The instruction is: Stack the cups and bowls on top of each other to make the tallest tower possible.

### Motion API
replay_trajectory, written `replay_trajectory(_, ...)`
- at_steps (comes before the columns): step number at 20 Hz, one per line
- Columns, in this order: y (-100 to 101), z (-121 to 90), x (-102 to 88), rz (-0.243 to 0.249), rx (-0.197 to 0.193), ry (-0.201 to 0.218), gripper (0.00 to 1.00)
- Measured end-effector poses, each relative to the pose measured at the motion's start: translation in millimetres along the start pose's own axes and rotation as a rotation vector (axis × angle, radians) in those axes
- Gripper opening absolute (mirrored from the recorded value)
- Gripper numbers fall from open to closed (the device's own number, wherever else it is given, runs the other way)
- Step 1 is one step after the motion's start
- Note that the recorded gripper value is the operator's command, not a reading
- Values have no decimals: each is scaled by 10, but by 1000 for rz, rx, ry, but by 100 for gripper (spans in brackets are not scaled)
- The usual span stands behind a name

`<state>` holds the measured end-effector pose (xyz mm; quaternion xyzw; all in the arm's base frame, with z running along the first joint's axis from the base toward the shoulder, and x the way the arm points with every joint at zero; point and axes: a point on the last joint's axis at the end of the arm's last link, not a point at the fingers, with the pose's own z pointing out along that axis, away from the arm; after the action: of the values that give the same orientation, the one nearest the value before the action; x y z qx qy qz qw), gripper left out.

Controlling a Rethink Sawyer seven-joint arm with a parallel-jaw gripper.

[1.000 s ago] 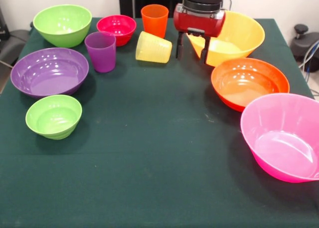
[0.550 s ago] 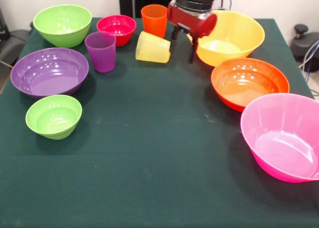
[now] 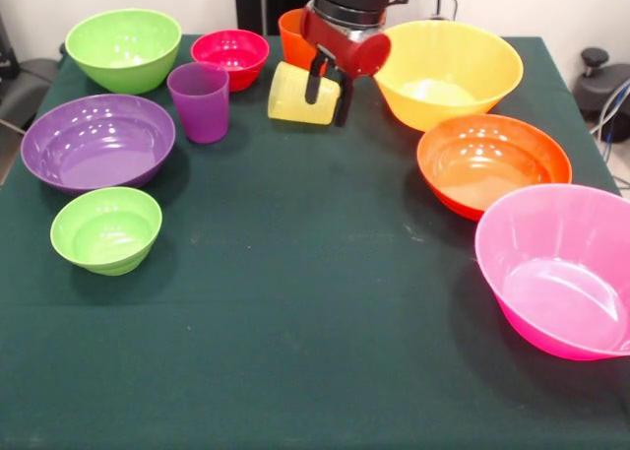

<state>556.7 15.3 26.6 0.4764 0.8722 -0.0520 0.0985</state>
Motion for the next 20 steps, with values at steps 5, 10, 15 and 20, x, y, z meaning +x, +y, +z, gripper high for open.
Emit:
replay_trajectory(5,-61,30,-63,-21,-6,5,100)
replay_trajectory(10,-58,5,-74,-118,-46,8,100)
replay_trajectory(15,55,-56,-55,-253,-116,11,100)
replay_trajectory(20,252,-117,12,-445,-194,33,100)
